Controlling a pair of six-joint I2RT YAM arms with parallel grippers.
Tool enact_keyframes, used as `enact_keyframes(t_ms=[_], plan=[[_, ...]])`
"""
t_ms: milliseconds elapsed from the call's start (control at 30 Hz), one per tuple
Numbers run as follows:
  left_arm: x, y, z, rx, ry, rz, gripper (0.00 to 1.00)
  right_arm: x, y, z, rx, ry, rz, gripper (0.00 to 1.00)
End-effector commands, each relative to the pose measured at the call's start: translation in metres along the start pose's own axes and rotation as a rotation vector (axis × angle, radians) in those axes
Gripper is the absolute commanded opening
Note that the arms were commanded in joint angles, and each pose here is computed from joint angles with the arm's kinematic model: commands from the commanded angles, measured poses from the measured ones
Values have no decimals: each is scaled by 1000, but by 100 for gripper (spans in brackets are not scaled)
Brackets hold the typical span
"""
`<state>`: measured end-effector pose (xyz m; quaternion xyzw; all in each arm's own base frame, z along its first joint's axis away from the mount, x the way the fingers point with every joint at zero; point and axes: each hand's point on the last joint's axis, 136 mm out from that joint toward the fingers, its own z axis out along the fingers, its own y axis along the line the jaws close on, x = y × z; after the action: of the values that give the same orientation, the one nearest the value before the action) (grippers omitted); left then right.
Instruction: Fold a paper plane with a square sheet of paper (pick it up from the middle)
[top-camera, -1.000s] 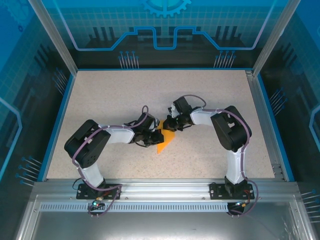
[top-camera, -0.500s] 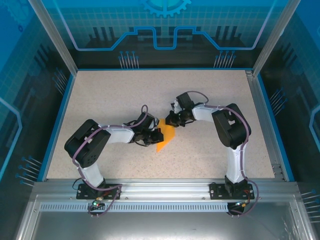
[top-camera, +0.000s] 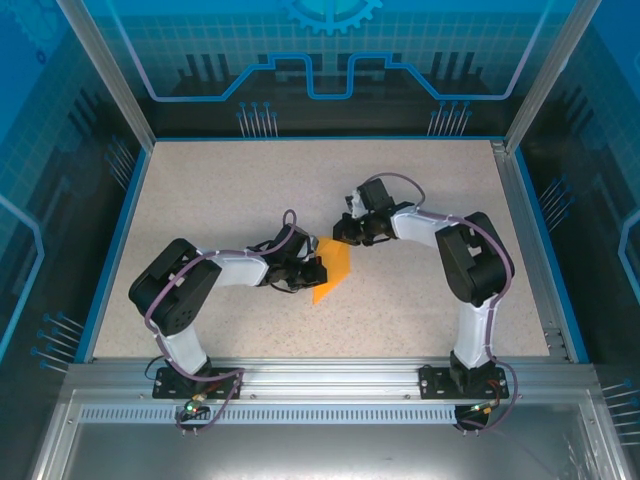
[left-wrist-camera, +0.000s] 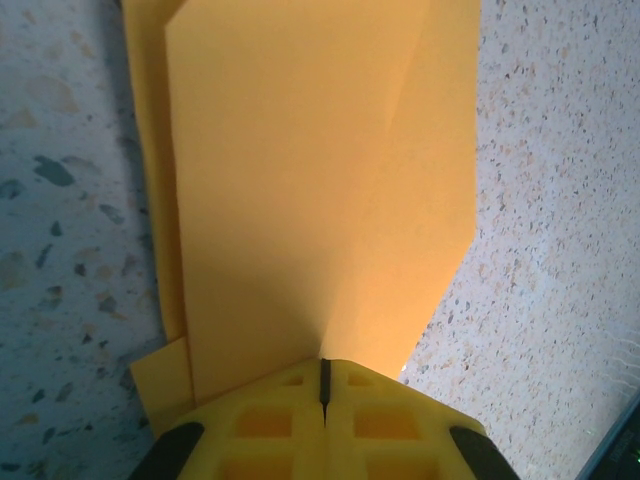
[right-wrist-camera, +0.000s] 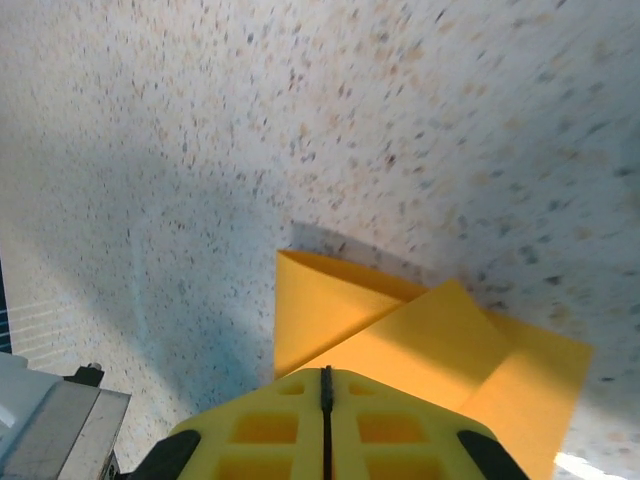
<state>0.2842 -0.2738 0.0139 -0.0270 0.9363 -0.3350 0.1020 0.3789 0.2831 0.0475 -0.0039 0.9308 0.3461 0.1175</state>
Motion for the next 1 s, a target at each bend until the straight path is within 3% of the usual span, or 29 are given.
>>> enact_keyframes(t_ms=[0, 233, 567, 967], plan=[[35, 45, 4, -150, 106, -36, 0, 8, -5, 14, 26, 31, 5, 7], [35, 45, 4, -153, 114, -26, 0, 17, -41, 28, 95, 45, 64, 7], [42, 51, 3, -164, 124, -25, 0, -22, -75, 16, 126, -30, 105, 7], [43, 49, 2, -152, 131, -19, 0, -47, -59, -11, 97, -84, 65, 10]])
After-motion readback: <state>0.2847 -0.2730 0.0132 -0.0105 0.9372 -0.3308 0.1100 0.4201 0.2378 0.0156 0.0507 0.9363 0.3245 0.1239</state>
